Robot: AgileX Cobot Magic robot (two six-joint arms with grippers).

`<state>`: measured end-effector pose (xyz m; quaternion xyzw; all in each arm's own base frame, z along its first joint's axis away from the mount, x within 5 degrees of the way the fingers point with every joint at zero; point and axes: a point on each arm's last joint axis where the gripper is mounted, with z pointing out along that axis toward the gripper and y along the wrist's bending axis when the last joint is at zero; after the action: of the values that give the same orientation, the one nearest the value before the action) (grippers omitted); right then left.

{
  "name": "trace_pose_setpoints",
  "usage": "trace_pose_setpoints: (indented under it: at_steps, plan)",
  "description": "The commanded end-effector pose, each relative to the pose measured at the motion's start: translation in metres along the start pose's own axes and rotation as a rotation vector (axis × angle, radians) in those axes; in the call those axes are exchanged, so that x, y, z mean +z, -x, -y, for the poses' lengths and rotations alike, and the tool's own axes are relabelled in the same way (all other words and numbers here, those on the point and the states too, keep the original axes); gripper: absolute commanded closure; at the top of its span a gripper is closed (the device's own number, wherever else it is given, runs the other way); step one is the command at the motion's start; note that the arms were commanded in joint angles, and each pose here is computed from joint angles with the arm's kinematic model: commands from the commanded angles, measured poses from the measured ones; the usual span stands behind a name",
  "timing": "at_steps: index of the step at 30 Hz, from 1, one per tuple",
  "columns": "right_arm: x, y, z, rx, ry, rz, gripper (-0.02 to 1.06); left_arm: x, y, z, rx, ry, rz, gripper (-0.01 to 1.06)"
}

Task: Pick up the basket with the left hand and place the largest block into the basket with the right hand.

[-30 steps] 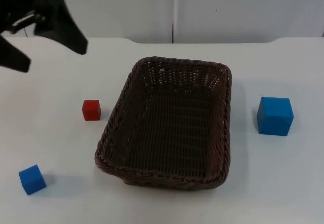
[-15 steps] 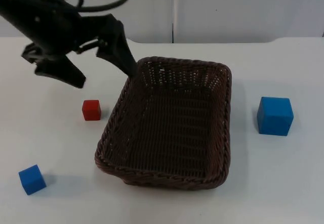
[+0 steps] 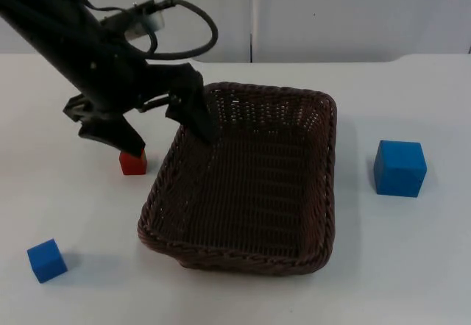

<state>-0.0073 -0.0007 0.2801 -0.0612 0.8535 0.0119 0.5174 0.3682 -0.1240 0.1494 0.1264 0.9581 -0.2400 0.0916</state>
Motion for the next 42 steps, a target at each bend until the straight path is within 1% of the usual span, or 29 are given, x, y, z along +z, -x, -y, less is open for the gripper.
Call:
trace_pose_setpoints:
  at_steps: [1,8,19,20,22,23,24,25,28,29,32,33,34,36,37,42]
  plan:
    - [0.0,0.0,0.0,0.0,-0.002,0.009,0.0,0.005,0.0,0.004,0.018,0.003,-0.012,0.0]
    - [0.0,0.0,0.0,0.0,-0.002,0.009,0.0,0.033,-0.001,0.008,0.06,0.045,-0.02,0.0]
    - [0.0,0.0,0.0,0.006,-0.002,0.009,0.0,0.056,-0.004,0.006,0.06,0.069,-0.023,0.0]
    - [0.0,0.0,0.001,0.008,-0.008,0.008,0.0,0.057,-0.003,0.005,0.063,0.075,-0.019,0.03]
    - [0.0,0.0,0.002,0.02,-0.021,0.008,0.0,0.057,-0.003,0.005,0.061,0.075,-0.015,0.11]
    - [0.0,0.0,0.002,0.024,-0.023,0.008,0.0,0.057,-0.003,0.005,0.061,0.075,-0.015,0.18]
    - [0.0,0.0,0.002,0.024,-0.023,0.008,0.0,0.057,-0.003,0.005,0.061,0.075,-0.015,0.18]
    - [0.0,0.0,0.002,0.024,-0.023,0.008,0.0,0.057,-0.003,0.005,0.061,0.075,-0.015,0.26]
    - [0.0,0.0,0.002,0.024,-0.023,0.008,0.0,0.057,-0.004,0.005,0.06,0.074,-0.02,0.43]
    - [0.0,0.0,0.002,0.024,-0.023,0.008,0.0,0.057,-0.004,0.005,0.06,0.074,-0.02,0.43]
    - [0.0,0.0,0.002,0.024,-0.023,0.008,0.0,0.057,-0.004,0.006,0.059,0.071,-0.022,0.66]
    - [0.0,0.0,0.002,0.024,-0.023,0.008,0.0,0.057,-0.004,0.006,0.053,0.069,-0.02,0.81]
    - [0.0,0.0,0.002,0.024,-0.023,0.008,0.0,0.057,-0.004,0.006,0.053,0.069,-0.02,0.81]
    - [0.0,0.0,0.002,0.024,-0.023,0.008,0.0,0.057,-0.004,0.006,0.041,0.069,-0.02,0.98]
    - [0.0,0.0,0.002,0.024,-0.023,0.008,0.0,0.057,-0.004,0.006,0.037,0.07,-0.018,1.05]
    - [0.0,0.0,0.002,0.024,-0.023,0.008,0.0,0.055,-0.003,0.007,-0.003,0.069,-0.015,1.05]
